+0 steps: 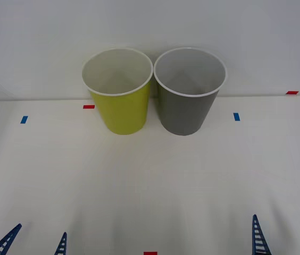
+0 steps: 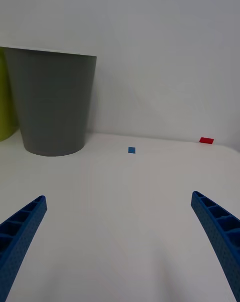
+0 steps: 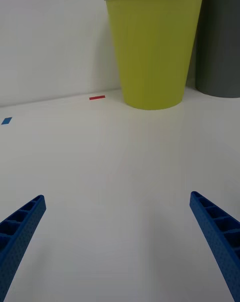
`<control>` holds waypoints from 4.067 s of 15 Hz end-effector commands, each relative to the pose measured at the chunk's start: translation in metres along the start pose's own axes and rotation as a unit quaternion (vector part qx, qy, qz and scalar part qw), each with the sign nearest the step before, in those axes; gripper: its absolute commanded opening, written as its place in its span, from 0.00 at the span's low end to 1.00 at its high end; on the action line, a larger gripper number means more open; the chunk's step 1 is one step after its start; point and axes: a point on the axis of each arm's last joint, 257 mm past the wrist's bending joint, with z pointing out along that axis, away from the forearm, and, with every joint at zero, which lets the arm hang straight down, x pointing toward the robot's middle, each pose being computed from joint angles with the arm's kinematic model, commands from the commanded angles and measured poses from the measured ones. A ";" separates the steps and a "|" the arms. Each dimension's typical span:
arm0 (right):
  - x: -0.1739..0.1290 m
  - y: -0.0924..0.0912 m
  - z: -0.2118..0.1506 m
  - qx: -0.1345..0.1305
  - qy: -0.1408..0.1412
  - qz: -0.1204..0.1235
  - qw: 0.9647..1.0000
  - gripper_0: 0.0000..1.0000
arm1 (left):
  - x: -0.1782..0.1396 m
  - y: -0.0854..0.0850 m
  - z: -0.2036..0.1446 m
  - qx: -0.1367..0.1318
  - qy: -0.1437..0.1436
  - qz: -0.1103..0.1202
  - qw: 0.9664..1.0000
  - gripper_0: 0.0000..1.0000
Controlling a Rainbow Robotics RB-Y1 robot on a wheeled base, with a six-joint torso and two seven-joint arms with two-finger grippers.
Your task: Put cans in the gray bin and PET bottles in the light green bin.
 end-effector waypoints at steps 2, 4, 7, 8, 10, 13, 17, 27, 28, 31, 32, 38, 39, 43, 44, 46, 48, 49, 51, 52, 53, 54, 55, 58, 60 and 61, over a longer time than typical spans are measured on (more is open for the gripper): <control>-0.001 -0.001 -0.001 0.001 0.000 -0.001 1.000 1.00 | 0.000 0.000 0.000 0.000 0.000 0.000 1.000 1.00; -0.001 -0.001 -0.001 0.001 0.000 -0.001 1.000 1.00 | 0.000 0.000 0.000 0.000 0.000 0.000 1.000 1.00; -0.001 -0.001 -0.001 0.001 0.000 -0.001 1.000 1.00 | 0.000 0.000 0.000 0.000 0.000 0.000 1.000 1.00; -0.001 -0.001 -0.001 0.001 0.000 -0.001 1.000 1.00 | 0.000 0.000 0.000 0.000 0.000 0.000 1.000 1.00; -0.001 -0.001 -0.001 0.001 0.000 -0.001 1.000 1.00 | 0.000 0.000 0.000 0.000 0.000 0.000 1.000 1.00; -0.001 -0.001 -0.001 0.001 0.000 -0.001 1.000 1.00 | 0.000 0.000 0.000 0.000 0.000 0.000 1.000 1.00; -0.001 -0.001 -0.001 0.001 0.000 -0.001 1.000 1.00 | 0.000 0.000 0.000 0.000 0.000 0.000 1.000 1.00; -0.001 -0.001 -0.001 0.001 0.000 -0.001 1.000 1.00 | 0.000 0.000 0.000 0.000 0.000 0.000 1.000 1.00; -0.001 -0.001 -0.001 0.001 0.000 -0.001 1.000 1.00 | 0.000 0.000 0.000 0.000 0.000 0.000 1.000 1.00; -0.001 -0.001 -0.001 0.001 0.000 -0.001 1.000 1.00 | 0.000 0.000 0.000 0.000 0.000 0.000 1.000 1.00; -0.001 -0.001 -0.001 0.001 0.000 -0.001 1.000 1.00 | 0.000 0.000 0.000 0.000 0.000 0.000 1.000 1.00; -0.001 -0.001 -0.001 0.001 0.000 -0.001 1.000 1.00 | 0.000 0.000 0.000 0.000 0.000 0.000 1.000 1.00; -0.001 -0.001 -0.001 0.001 0.000 -0.001 1.000 1.00 | 0.000 0.000 0.000 0.000 0.000 0.000 1.000 1.00; -0.001 -0.001 -0.001 0.001 0.000 -0.001 1.000 1.00 | 0.000 0.000 0.000 0.000 0.000 0.000 1.000 1.00; -0.001 -0.001 -0.001 0.001 0.000 -0.001 1.000 1.00 | 0.000 0.000 0.000 0.000 0.000 0.000 1.000 1.00; -0.001 -0.001 -0.001 0.001 0.000 -0.001 1.000 1.00 | 0.000 0.000 0.000 0.000 0.000 0.000 1.000 1.00; -0.001 -0.001 -0.001 0.001 0.000 -0.001 1.000 1.00 | 0.000 0.000 0.000 0.000 0.000 0.000 1.000 1.00; -0.001 -0.001 -0.001 0.001 0.000 -0.001 1.000 1.00 | 0.000 0.000 0.000 0.000 0.000 0.000 1.000 1.00; -0.001 -0.001 -0.001 0.001 0.000 -0.001 1.000 1.00 | 0.000 0.000 0.000 0.000 0.000 0.000 1.000 1.00; -0.001 -0.001 -0.001 0.001 0.000 -0.001 1.000 1.00 | 0.000 0.000 0.000 0.000 0.000 0.000 1.000 1.00; -0.001 -0.001 -0.001 0.001 0.000 -0.001 1.000 1.00 | 0.000 0.000 0.000 0.000 0.000 0.000 1.000 1.00; -0.001 -0.001 -0.001 0.001 0.000 -0.001 1.000 1.00 | 0.000 0.000 0.000 0.000 0.000 0.000 1.000 1.00; -0.001 -0.001 -0.001 0.001 0.000 -0.001 1.000 1.00 | 0.000 0.000 0.000 0.000 0.000 0.000 1.000 1.00; -0.001 -0.001 -0.001 0.001 0.000 -0.001 1.000 1.00 | 0.000 0.000 0.000 0.000 0.000 0.000 1.000 1.00; -0.001 -0.001 -0.001 0.001 0.000 -0.001 1.000 1.00 | 0.000 0.000 0.000 0.000 0.000 0.000 1.000 1.00; -0.001 -0.001 -0.001 0.001 0.000 -0.001 1.000 1.00 | 0.000 0.000 0.000 0.000 0.000 0.000 1.000 1.00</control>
